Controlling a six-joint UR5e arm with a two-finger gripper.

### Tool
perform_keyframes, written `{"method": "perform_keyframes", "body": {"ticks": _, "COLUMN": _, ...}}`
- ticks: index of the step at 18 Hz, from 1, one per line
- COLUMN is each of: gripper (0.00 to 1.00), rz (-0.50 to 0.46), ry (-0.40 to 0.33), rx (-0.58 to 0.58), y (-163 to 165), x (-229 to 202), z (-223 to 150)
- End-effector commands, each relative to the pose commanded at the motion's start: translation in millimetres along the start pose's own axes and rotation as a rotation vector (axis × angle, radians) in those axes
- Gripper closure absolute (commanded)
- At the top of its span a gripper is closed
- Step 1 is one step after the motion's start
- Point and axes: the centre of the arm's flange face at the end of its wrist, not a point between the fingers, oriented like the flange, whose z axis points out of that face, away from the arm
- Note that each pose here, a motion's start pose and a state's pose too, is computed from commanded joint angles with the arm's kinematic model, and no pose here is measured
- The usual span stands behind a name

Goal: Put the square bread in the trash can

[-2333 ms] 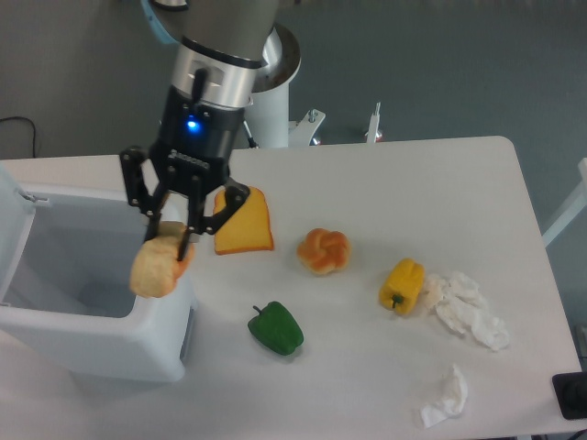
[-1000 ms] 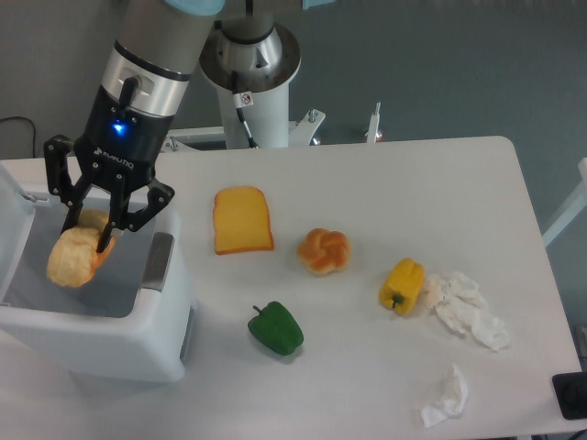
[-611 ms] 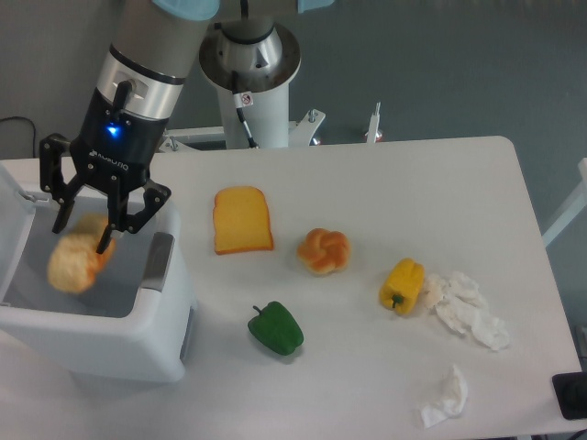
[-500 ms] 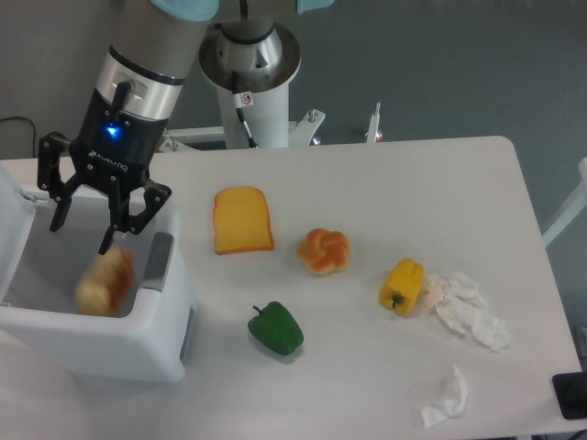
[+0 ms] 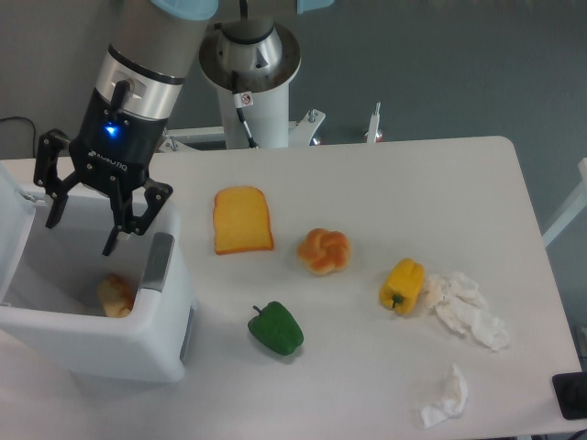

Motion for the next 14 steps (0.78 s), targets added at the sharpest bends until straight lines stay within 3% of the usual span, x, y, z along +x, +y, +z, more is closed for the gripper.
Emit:
{"method": "perform_keyframes", "body": {"ticks": 8, "gripper": 0.0, "rz": 0.01, "ry": -0.068, "rx": 0.024, "y": 3, "x": -47, "z": -26}}
{"method": "perform_keyframes", "body": {"ticks": 11, "gripper": 0.0, "rz": 0.029, "ry": -0.159, "rx": -0.002, "y": 5, "x": -64, "z": -35}}
{"method": "perform_keyframes", "body": {"ticks": 14, "gripper": 0.0, "rz": 0.109, "ry": -0.23, "rx": -0.041, "y": 9, "x": -79, "z": -41}}
